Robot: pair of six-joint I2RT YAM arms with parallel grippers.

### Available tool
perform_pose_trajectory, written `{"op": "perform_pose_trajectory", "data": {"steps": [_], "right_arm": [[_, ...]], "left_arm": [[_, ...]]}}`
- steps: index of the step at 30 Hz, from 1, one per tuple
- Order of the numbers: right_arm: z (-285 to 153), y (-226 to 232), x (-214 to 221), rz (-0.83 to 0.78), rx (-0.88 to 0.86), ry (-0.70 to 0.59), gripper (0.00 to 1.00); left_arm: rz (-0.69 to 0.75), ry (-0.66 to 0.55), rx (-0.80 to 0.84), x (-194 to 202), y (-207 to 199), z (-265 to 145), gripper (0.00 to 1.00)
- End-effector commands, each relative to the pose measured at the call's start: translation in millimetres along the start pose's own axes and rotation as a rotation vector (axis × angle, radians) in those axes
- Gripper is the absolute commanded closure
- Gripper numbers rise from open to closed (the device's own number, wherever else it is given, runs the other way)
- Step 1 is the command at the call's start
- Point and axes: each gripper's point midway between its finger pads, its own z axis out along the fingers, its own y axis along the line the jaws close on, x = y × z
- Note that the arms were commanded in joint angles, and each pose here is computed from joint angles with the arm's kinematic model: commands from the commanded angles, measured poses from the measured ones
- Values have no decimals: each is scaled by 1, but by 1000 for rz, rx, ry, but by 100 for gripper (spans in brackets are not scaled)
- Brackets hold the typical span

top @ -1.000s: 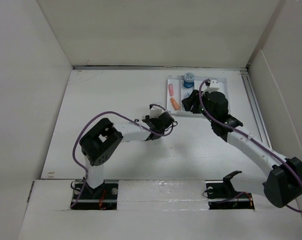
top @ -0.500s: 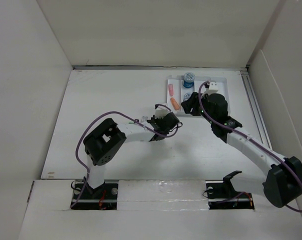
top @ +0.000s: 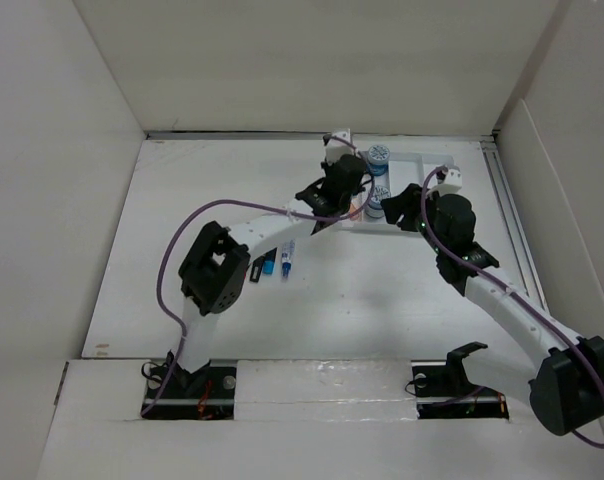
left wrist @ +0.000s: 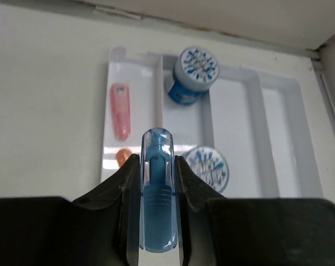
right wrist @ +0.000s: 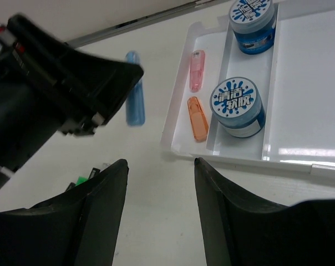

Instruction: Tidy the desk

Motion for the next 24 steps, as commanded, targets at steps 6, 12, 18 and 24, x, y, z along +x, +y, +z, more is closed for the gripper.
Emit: {"op": "perform_pose_trajectory", "data": {"steps": [6,12,18,24], "right_arm": [[-1,6,-18,11,-33,-70,43],[4,11,-10,6,-64,-28,43],[3,12,-10,6,-69,-30,58],[8,18,-3,-13,-81,-10,98]], "left_arm": [[73,24,40,-7,-13,50,58],[80,30,-21,-3,17,23,57],[48,40,-104,21,84,-38,59],[58,147,-197,70,146,-86,58]]}}
